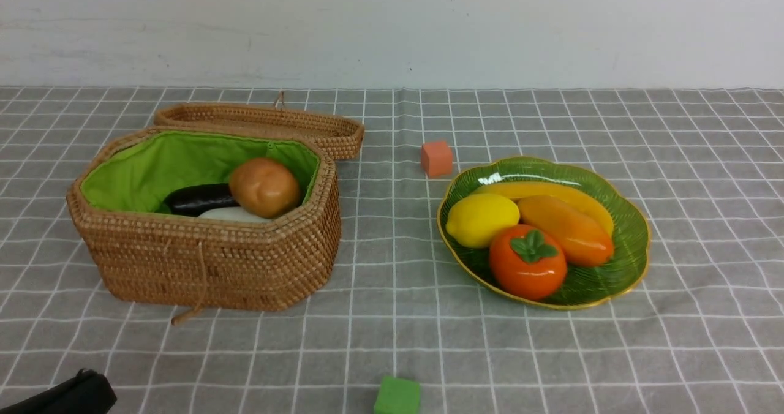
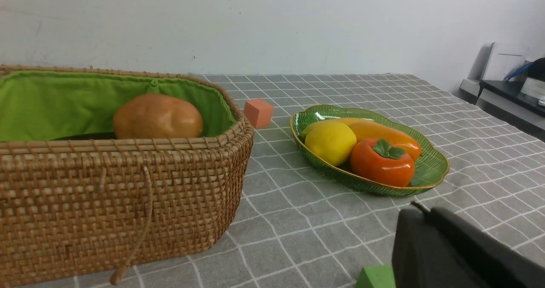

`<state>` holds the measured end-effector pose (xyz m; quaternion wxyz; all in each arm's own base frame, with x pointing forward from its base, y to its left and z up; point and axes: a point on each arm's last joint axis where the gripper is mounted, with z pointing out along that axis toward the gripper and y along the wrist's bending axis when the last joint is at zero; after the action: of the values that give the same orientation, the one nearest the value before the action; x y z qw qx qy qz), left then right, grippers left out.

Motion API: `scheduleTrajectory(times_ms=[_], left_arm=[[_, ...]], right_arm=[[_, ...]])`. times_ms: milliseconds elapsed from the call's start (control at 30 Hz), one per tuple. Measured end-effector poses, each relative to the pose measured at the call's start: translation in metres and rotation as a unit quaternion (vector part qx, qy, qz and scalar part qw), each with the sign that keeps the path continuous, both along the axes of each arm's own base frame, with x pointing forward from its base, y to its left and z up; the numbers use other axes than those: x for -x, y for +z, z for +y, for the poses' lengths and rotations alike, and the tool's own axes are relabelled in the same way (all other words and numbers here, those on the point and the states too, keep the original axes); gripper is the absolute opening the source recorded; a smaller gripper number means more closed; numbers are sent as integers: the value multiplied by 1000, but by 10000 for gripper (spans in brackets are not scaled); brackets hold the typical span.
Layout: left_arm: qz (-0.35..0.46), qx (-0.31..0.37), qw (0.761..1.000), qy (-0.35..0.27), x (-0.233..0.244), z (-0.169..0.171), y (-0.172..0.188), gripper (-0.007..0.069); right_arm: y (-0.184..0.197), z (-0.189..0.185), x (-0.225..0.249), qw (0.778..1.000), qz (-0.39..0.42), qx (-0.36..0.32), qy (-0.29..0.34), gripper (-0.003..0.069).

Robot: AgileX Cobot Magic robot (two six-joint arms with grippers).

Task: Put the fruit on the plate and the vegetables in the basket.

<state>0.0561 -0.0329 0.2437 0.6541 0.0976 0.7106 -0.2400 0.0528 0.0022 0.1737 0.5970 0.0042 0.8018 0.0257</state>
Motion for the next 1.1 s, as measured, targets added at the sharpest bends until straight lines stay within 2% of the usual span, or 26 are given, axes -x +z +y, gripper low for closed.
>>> scheduleTrajectory(times_ms=[133, 233, 333, 467, 600, 800, 1100], left_arm=[[-7, 3, 1000, 8, -1, 1, 1, 7], [-28, 23, 998, 45, -5, 7, -2, 6], [-59, 48, 992, 104, -8, 16, -7, -13], [-69, 26, 982, 175, -7, 25, -22, -13], [-30, 11, 979, 200, -3, 28, -39, -13], [134, -33, 972, 190, 4, 26, -74, -13], [150, -6, 969, 195, 4, 26, -75, -13]], right_arm=[[0, 0, 0, 1000, 0, 0, 0, -6], [0, 0, 0, 1000, 0, 0, 0, -3], [0, 0, 0, 1000, 0, 0, 0, 0], [0, 0, 0, 1000, 1, -1, 0, 2], [0, 0, 0, 1000, 1, -1, 0, 3], [0, 0, 0, 1000, 0, -1, 0, 10], [0, 0, 0, 1000, 0, -1, 0, 22]])
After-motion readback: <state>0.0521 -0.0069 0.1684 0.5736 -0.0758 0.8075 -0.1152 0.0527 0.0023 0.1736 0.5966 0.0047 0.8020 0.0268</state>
